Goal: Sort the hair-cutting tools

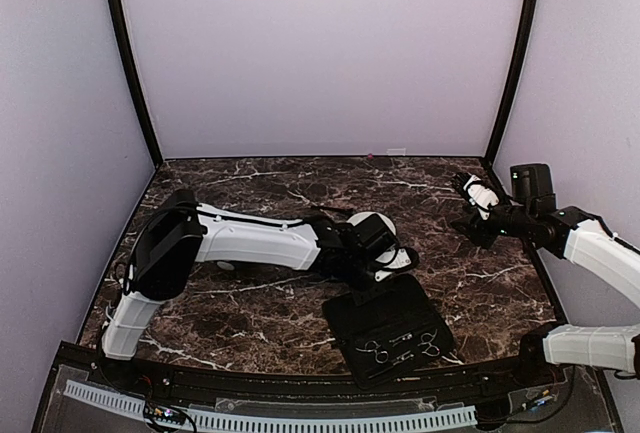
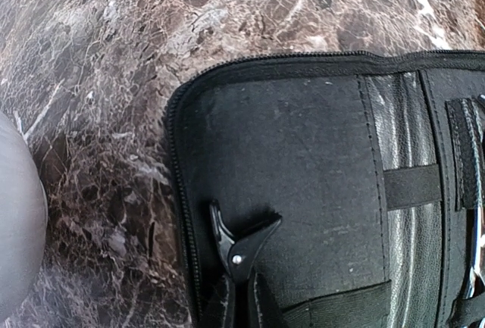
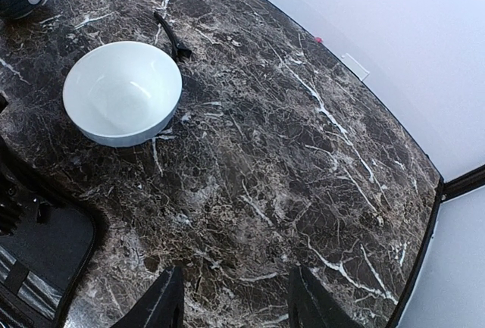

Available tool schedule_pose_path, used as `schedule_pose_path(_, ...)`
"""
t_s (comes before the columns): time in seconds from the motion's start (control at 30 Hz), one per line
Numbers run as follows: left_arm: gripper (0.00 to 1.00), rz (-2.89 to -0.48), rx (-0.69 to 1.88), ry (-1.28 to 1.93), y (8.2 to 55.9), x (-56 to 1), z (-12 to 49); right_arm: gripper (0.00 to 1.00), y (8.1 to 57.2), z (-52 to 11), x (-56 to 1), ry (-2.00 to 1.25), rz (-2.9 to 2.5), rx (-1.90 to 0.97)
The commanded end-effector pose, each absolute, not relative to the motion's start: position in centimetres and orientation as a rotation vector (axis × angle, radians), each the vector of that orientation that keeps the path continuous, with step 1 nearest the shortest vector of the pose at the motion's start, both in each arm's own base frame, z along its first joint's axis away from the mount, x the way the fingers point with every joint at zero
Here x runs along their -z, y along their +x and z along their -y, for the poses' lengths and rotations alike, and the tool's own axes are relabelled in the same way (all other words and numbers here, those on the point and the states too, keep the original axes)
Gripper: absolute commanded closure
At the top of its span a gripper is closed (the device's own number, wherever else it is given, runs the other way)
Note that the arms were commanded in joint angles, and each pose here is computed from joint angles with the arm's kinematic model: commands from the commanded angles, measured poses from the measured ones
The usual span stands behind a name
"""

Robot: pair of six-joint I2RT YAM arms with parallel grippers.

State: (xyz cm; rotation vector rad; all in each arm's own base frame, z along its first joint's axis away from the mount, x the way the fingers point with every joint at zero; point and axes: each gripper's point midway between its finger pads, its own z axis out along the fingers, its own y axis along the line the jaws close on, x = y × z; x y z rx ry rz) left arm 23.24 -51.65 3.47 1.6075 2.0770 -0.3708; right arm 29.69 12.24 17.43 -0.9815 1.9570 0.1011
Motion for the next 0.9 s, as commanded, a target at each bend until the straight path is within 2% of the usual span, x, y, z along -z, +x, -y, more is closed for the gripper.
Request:
schedule_pose_path(0.0, 0.95, -2.073, 0.396, 1.686, 20.8, -4.2, 50.5, 0.53, 29.5, -12.3, -16.8, -0.987, -1.968, -0.119)
schedule_pose_path(0.57, 0.92, -2.008, 0.522, 1.697, 19.5, -5.1, 51.7, 0.53, 29.5, -12.3, -16.6, -0.990, -1.974, -0.121)
schedule_pose_path(0.87, 0.78, -2.067, 0.488, 1.724, 19.0, -4.5, 50.5, 0.53, 29.5, -12.3, -16.7, -0.991, -1.971, -0.119)
